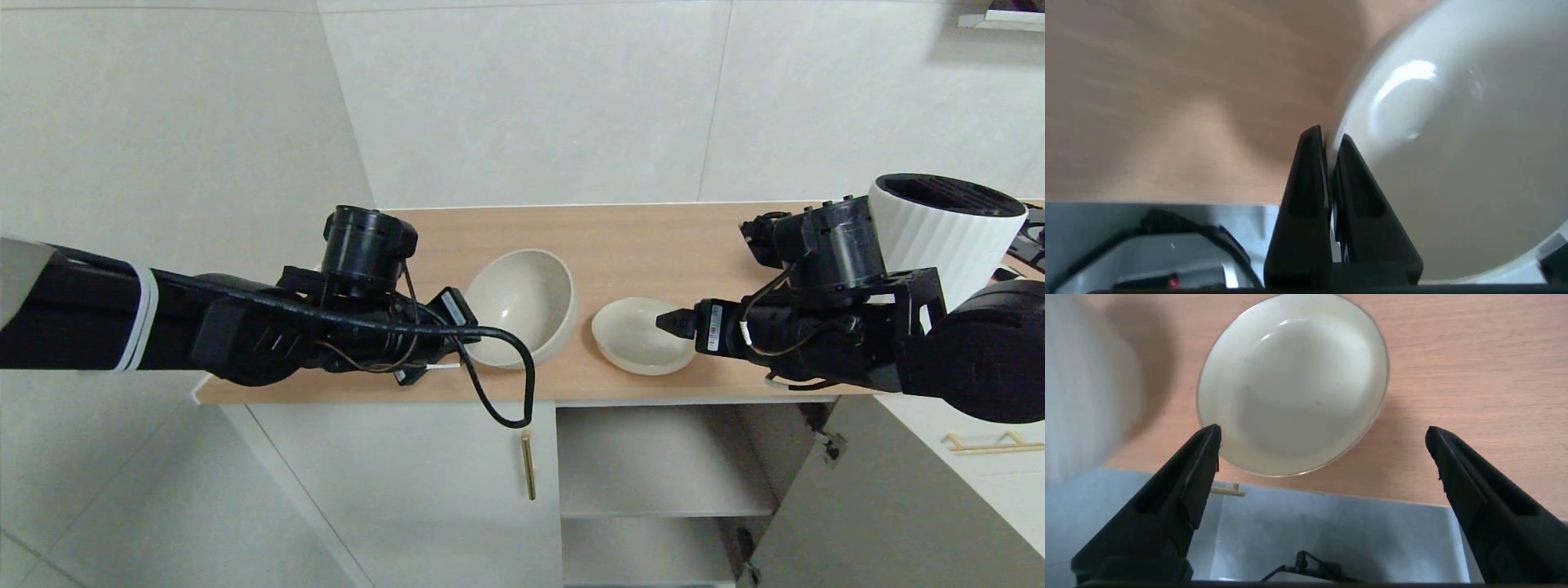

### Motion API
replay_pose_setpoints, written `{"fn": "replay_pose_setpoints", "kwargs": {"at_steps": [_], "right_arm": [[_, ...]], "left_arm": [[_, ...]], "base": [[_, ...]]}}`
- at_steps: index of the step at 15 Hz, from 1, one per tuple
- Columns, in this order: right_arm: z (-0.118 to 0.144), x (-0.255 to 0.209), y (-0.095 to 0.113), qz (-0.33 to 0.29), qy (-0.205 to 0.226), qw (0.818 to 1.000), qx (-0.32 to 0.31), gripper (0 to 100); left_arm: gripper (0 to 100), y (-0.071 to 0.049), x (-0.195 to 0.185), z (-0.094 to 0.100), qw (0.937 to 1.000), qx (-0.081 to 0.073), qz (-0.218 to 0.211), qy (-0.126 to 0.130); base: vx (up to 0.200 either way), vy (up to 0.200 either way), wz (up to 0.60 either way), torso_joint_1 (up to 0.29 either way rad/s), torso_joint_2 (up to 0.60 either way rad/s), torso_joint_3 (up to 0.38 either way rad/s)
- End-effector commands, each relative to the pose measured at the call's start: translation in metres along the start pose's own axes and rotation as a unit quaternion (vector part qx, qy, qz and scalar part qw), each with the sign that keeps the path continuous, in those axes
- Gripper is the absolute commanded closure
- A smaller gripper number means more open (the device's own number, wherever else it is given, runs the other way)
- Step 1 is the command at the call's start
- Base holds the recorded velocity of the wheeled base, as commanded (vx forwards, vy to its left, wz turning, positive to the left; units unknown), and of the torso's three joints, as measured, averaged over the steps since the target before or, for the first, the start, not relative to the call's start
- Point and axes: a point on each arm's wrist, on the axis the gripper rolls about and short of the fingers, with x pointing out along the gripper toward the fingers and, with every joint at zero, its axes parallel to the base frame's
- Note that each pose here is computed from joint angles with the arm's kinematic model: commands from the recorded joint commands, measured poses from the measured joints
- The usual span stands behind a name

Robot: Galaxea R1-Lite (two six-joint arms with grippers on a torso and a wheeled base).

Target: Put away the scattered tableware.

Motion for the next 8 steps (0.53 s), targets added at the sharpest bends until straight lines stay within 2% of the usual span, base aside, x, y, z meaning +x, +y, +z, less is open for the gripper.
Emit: {"fn": "replay_pose_setpoints", "kwargs": {"at_steps": [1,4,8], "right_arm": [[0.0,0.0,0.0,0.0,-0.001,1.0,0.0,0],[0.0,0.004,0.0,-0.009,-0.002,1.0,0.001,0],[-0.004,0.027,-0.003,-0.065,-0.008,0.998,0.002,0]], "left_arm": [[100,-0.001,-0.002,0.001,1.0,0.0,-0.003,-0.002],[100,-0.001,-0.003,0.001,1.0,0.0,-0.004,-0.003],[100,-0.001,-0.003,0.001,1.0,0.001,-0.003,-0.003]], "base": [[0.0,0.0,0.0,0.0,0.0,0.0],[0.0,0.0,0.0,0.0,0.0,0.0],[0.0,0.0,0.0,0.0,0.0,0.0]]}}
